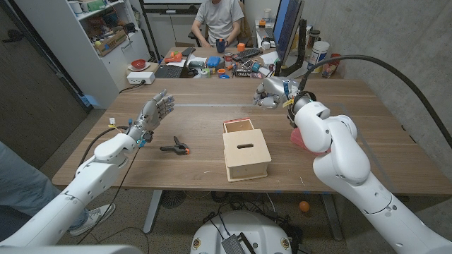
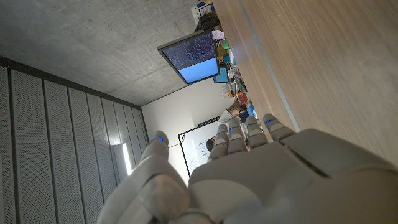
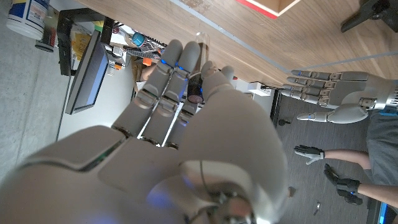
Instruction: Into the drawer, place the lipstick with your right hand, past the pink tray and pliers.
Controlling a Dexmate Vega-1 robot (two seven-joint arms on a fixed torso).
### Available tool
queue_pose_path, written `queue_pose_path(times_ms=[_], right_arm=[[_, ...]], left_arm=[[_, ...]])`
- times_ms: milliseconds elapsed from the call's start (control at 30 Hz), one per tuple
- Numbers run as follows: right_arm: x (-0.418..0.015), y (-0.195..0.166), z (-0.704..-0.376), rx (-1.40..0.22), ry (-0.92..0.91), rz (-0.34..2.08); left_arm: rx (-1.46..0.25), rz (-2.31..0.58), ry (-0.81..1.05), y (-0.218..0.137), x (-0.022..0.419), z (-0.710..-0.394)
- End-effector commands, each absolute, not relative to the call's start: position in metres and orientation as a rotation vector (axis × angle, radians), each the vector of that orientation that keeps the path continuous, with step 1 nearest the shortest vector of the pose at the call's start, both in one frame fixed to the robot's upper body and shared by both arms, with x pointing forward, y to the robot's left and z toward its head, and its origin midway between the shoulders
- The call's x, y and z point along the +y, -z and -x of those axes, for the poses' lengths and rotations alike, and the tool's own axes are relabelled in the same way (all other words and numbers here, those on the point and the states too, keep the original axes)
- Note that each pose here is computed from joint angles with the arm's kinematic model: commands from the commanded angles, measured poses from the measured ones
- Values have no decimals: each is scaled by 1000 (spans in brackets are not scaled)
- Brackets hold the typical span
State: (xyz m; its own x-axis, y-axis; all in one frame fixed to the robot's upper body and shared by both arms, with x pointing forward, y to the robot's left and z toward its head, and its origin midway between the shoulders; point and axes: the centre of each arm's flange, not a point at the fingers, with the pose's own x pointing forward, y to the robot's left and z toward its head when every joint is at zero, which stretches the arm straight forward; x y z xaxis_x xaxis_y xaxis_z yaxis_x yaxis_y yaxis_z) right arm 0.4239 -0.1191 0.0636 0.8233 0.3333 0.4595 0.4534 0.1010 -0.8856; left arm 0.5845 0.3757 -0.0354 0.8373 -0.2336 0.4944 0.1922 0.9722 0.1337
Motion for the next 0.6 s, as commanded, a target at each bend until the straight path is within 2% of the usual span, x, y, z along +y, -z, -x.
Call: queue_pose_path(times_ms=[33, 600], right_arm=[[-101, -59, -427, -673, 22, 1518], [-87, -55, -441, -667, -36, 1546]], left_arm=[[-540, -86, 212, 34, 378, -580], [-533, -96, 212, 32, 376, -579]])
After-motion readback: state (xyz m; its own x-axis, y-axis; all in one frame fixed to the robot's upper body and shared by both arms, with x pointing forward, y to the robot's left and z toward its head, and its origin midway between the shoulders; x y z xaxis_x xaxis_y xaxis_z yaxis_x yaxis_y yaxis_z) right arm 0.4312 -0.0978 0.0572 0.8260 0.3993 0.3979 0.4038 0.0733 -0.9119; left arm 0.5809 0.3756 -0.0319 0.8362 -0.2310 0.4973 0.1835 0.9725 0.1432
